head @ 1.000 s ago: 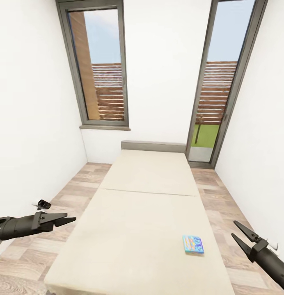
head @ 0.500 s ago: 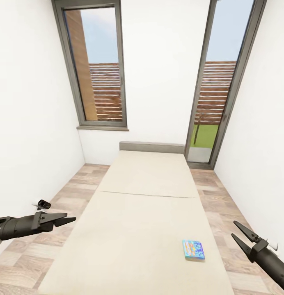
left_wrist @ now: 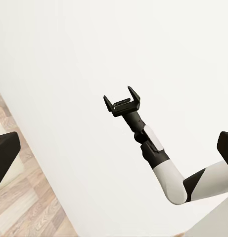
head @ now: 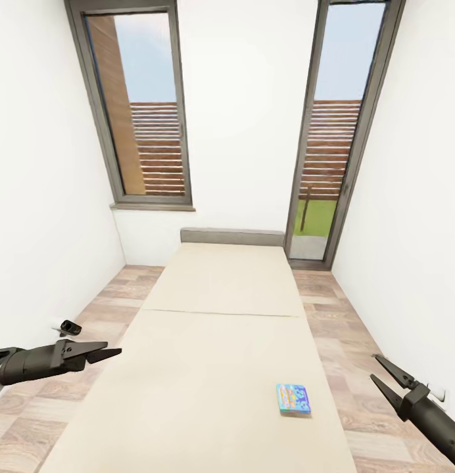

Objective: Put all the toys in the child's room - the three board games (two on the bed and one on the table), the two jigsaw puzzles on the table, and the tennis ball on the table - inside the toy box on the table in the child's room.

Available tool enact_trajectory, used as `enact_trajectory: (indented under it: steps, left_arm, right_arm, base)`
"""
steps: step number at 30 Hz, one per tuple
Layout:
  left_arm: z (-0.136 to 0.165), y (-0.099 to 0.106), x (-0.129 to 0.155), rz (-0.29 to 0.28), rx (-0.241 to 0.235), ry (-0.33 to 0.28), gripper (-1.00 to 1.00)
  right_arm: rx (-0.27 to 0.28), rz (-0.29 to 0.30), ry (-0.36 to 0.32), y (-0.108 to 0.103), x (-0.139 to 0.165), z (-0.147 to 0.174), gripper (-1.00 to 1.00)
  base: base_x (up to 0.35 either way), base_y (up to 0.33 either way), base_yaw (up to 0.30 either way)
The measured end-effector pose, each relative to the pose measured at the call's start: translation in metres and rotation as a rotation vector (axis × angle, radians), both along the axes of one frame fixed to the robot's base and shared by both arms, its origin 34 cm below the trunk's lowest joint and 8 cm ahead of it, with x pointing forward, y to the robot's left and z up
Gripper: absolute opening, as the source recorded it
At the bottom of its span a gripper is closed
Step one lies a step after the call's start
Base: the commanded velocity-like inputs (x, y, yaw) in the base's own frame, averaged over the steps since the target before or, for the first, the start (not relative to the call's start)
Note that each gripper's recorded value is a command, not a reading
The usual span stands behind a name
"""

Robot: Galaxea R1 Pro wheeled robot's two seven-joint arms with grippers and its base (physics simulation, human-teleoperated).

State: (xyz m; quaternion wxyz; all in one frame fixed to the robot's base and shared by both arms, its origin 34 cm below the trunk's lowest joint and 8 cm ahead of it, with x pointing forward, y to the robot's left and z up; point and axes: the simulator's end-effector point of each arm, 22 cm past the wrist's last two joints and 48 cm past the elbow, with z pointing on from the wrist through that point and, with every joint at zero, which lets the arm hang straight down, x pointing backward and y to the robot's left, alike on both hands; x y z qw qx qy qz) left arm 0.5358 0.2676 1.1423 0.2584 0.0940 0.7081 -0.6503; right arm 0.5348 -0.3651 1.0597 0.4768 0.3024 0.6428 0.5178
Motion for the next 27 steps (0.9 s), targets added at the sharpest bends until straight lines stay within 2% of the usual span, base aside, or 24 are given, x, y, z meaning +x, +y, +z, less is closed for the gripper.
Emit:
enact_trajectory:
  steps: [13,18,27]
  left_arm:
    - [0.0007,0.0000,-0.0003,0.000,0.000,-0.002,1.00]
    - [0.0020,-0.0001,-0.0007,0.000,0.000,-0.005,1.00]
    - [0.0039,0.0000,-0.0013,0.000,0.000,-0.009,1.00]
  right_arm:
    - [0.000,0.000,-0.002,0.0001,0.0000,0.0009,1.00]
    - [0.000,0.000,-0.004,0.0000,-0.0004,0.0019,1.00]
    - [0.000,0.000,-0.009,0.0000,-0.0005,0.0038,1.00]
  base:
    - [0.000,-0.097,-0.027]
    - [0.000,-0.146,-0.140]
    - [0.000,-0.031,-0.086]
